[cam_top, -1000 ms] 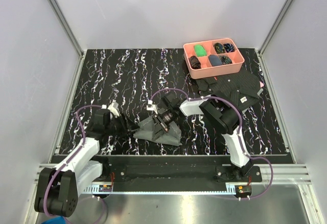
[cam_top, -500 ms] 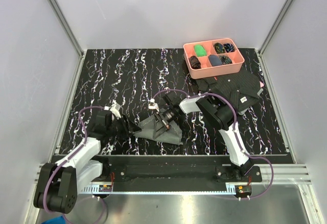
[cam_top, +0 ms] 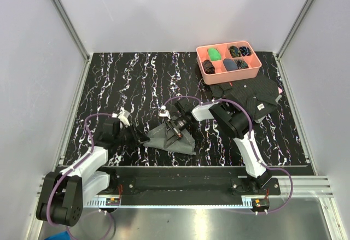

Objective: Fold the napkin, place the utensils inside, and roll it up
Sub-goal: Roll the napkin with the utensil

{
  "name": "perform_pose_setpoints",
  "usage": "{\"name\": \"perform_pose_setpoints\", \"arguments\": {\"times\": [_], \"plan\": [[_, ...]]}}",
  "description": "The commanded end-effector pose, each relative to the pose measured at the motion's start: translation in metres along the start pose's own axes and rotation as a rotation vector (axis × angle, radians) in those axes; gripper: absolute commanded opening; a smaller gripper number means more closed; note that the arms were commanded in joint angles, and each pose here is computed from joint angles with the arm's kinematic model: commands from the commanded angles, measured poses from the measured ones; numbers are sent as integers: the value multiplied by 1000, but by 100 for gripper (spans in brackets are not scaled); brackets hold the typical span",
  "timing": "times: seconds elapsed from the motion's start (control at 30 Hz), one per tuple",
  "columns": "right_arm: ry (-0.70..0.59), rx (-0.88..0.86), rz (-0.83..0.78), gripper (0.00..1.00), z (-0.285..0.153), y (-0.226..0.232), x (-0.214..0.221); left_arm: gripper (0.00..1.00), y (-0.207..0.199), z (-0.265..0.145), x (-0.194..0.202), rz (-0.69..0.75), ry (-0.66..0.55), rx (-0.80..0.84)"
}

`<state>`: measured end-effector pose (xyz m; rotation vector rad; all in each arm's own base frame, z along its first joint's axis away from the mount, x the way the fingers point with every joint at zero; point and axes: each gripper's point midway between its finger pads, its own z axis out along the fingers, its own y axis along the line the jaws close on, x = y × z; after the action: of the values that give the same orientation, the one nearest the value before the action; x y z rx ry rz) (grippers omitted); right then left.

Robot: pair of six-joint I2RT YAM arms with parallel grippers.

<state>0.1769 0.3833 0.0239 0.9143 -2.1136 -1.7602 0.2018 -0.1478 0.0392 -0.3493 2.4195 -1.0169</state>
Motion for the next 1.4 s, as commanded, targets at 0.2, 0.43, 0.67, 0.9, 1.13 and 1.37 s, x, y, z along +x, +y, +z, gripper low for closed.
{"name": "perform_pose_setpoints", "arguments": {"times": [0.2, 0.43, 0.67, 0.9, 1.13, 1.37], "plan": [[-56, 196, 4, 52, -7, -31, -12, 0, -6, 3, -2, -11, 16, 21], [-156, 358, -118, 71, -30, -1, -42, 0, 5, 10, 2, -59, 64, -39], [-274, 594, -293, 77, -61, 18, -62, 0, 9, 16, 3, -85, 105, -64], [-231, 875, -662, 78, -42, 54, -47, 0, 10, 19, 0, -97, 128, -86], [-198, 1052, -824, 71, -31, 57, -38, 0, 11, 22, -1, -98, 148, -93], [-124, 1077, -796, 64, -22, 31, -28, 0, 8, 22, -2, -94, 152, -87]]}}
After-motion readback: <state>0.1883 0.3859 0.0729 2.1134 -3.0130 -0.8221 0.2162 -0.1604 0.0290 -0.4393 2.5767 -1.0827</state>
